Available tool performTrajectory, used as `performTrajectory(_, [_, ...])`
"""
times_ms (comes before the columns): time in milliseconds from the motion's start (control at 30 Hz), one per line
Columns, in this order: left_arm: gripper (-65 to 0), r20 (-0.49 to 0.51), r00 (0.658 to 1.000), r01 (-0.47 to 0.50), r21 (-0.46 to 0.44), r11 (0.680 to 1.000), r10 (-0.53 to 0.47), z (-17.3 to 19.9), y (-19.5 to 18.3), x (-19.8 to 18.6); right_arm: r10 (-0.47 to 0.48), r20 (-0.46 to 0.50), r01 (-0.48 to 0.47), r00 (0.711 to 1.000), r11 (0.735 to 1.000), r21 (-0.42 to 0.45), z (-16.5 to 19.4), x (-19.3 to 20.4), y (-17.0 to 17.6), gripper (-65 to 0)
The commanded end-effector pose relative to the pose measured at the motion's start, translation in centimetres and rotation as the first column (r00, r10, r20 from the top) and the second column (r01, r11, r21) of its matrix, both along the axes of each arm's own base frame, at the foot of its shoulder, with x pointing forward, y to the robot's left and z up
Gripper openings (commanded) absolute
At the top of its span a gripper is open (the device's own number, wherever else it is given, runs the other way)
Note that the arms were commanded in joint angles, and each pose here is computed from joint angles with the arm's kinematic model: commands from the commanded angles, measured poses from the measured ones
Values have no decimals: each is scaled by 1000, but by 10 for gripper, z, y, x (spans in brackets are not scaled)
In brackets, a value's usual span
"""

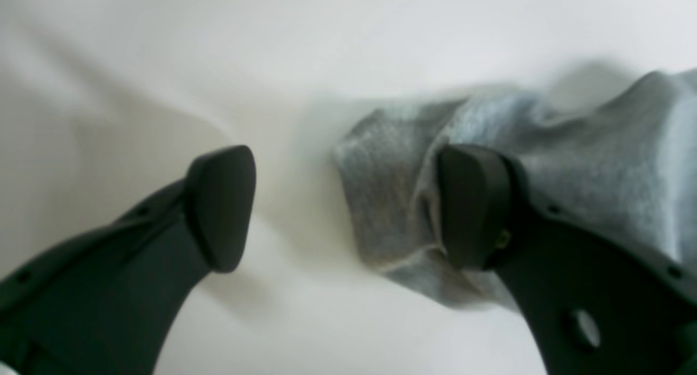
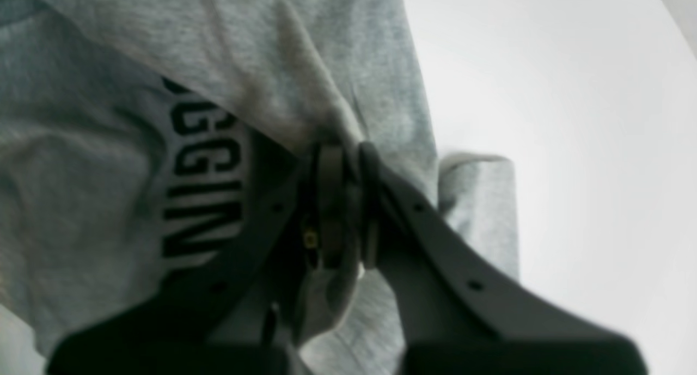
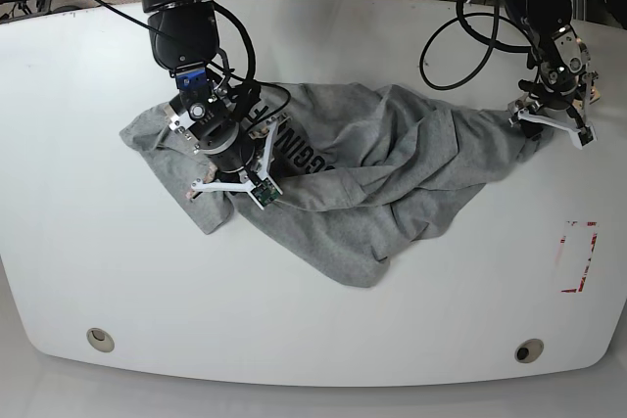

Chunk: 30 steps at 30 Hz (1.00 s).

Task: Fold the T-shirt properly
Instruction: 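Grasp the shirt corner opposite the right gripper with the left gripper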

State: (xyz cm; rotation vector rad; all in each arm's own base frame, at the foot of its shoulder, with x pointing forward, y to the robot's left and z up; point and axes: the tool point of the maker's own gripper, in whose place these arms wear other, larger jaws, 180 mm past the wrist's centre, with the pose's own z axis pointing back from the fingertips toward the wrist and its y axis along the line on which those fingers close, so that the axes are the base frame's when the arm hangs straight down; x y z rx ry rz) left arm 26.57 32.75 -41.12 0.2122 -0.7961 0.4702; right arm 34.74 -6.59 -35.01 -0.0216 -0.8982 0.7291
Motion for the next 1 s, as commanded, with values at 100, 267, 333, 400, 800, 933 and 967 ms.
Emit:
performTrajectory(100, [-158, 44, 998, 48, 6, 999, -48, 12, -3, 19, 2, 57, -2, 998, 1000, 3, 16, 10, -2, -650])
performTrajectory(267, [-158, 67, 993, 92, 3, 996, -92, 18, -10, 31, 2, 57, -2, 998, 1000, 3, 16, 10, -2, -650])
performTrajectory(333, [-162, 68, 992, 106, 2, 994, -106, 18, -14, 34, 2, 57, -2, 998, 1000, 3, 16, 10, -2, -650])
performTrajectory(400, [-165, 66, 990, 124, 5, 992, -124, 18, -19, 37, 2, 57, -2, 998, 1000, 3, 16, 10, -2, -650])
performTrajectory(800, [-650, 24, 988, 155, -26, 988, -154, 0, -28, 42, 2, 63, -2, 998, 1000, 1, 19, 12, -3, -650])
performTrajectory(933, [-650, 34, 983, 178, 8, 984, -178, 11, -21, 49, 1, 68, -1, 998, 1000, 0, 20, 13, -3, -650])
performTrajectory(967, [-650, 44, 983, 180, 18, 984, -180, 16, -20, 51, -1, 70, 1, 998, 1000, 0, 21, 14, -4, -650])
